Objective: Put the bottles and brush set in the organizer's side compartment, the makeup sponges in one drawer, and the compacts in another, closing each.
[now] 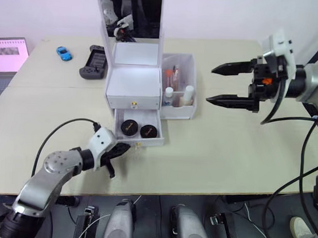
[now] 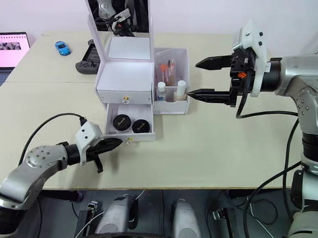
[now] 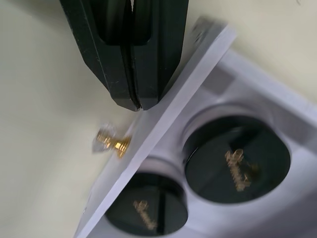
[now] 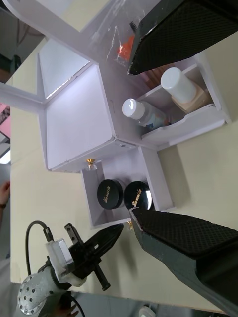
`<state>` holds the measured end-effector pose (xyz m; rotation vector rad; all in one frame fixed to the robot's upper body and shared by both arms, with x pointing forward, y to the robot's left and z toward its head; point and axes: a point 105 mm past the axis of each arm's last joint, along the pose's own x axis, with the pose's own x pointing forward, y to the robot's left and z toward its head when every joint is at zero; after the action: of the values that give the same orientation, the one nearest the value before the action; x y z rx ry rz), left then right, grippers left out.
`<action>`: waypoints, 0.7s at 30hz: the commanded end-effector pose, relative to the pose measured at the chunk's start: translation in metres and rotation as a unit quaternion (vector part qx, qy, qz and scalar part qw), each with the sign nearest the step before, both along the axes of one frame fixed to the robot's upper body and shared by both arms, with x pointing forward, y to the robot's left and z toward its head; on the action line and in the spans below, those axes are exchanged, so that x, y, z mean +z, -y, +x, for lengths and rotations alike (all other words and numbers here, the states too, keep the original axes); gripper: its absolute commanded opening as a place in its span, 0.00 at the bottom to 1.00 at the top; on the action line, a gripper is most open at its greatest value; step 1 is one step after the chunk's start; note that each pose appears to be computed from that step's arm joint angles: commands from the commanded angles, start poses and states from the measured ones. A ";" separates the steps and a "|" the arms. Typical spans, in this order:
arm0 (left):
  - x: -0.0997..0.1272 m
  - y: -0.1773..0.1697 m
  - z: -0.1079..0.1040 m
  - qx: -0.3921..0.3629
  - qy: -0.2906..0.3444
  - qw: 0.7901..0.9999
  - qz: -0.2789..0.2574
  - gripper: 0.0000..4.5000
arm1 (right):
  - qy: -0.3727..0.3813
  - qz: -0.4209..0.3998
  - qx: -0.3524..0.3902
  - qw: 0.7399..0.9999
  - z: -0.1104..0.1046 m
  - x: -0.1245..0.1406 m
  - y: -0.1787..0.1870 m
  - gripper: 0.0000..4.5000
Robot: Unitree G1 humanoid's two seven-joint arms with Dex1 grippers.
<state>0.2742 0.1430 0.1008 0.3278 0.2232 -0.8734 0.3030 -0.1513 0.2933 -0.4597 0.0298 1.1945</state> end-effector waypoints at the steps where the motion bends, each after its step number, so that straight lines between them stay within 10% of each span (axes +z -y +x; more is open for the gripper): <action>1: 0.012 0.001 0.008 0.001 0.034 0.999 -0.004 0.01 | 0.036 0.005 -0.005 0.999 -0.007 0.017 0.003 1.00; 21: 0.039 0.011 0.084 0.072 0.095 0.993 0.009 0.01 | 0.064 0.010 -0.041 0.997 -0.008 0.025 0.012 1.00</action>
<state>0.3515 0.1300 0.1293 0.3826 0.1110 -0.7272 0.3024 -0.1636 0.2995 -0.4649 0.0018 1.1032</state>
